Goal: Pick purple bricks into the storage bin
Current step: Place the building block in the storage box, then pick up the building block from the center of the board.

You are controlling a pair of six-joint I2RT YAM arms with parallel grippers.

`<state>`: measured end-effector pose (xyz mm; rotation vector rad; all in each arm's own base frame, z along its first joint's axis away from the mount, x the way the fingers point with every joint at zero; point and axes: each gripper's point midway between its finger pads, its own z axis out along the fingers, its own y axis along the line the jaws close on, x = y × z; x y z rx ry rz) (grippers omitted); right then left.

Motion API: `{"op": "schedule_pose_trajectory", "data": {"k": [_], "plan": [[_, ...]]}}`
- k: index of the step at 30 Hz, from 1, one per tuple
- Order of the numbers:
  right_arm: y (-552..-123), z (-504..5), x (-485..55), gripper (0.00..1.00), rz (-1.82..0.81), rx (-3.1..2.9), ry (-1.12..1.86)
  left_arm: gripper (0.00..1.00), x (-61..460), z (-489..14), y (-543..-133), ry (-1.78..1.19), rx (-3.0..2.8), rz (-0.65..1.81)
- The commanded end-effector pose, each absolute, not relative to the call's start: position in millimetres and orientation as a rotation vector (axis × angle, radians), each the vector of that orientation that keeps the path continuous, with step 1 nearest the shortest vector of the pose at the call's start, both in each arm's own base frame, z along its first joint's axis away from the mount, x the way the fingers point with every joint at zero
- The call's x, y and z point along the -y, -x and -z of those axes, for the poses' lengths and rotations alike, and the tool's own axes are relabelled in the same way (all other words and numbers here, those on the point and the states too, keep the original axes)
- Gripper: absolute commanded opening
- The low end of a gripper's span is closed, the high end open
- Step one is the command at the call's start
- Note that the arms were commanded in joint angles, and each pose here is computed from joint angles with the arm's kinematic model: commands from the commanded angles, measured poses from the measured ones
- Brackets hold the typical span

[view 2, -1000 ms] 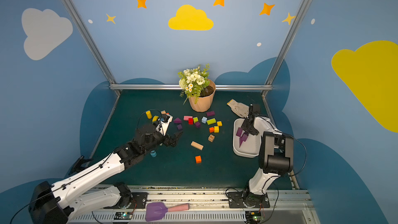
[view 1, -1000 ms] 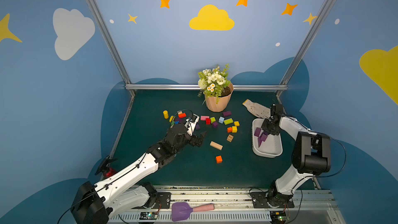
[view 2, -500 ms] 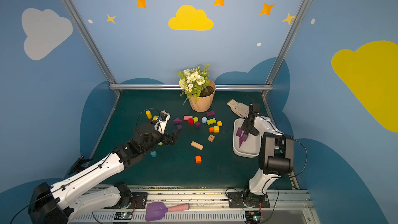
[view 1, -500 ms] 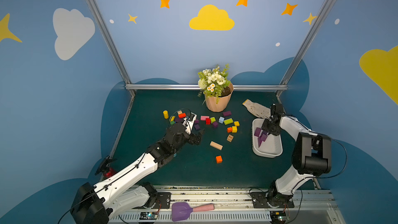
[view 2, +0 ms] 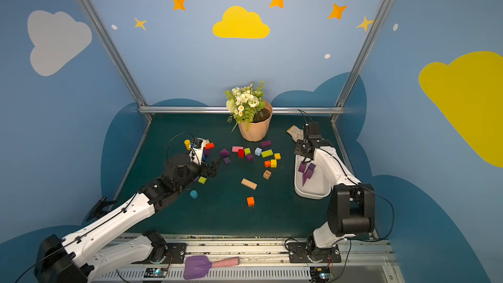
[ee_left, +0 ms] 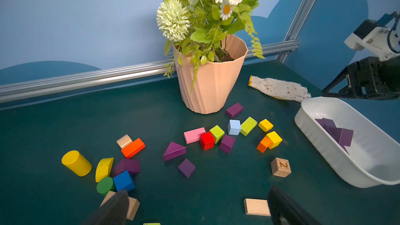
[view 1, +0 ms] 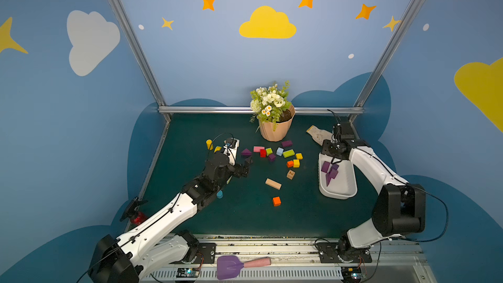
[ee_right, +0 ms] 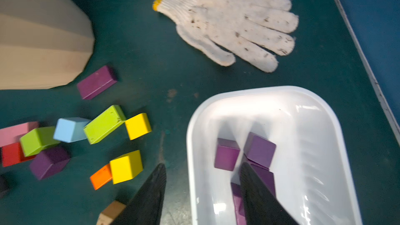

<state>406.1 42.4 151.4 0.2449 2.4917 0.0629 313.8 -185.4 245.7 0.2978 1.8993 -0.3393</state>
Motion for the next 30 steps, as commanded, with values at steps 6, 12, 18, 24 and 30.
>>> {"op": "schedule_pose_trajectory", "data": {"k": [6,12,18,24,30], "plan": [[-409,-162,-109,0.58,-0.201,-2.375,0.014,1.0,165,-254,-322,-0.173,-1.883,0.349],[-403,-154,-150,0.58,-0.232,-2.358,0.172,1.0,153,-260,-326,-0.101,-1.866,0.386],[-397,-143,-180,0.59,-0.241,-2.356,0.308,1.0,151,-265,-326,-0.093,-1.846,0.432],[-393,-127,-204,0.59,-0.242,-2.362,0.421,1.0,156,-266,-325,-0.126,-1.848,0.473],[-390,-105,-225,0.59,-0.239,-2.388,0.521,1.0,159,-263,-323,-0.15,-1.863,0.491]]}}
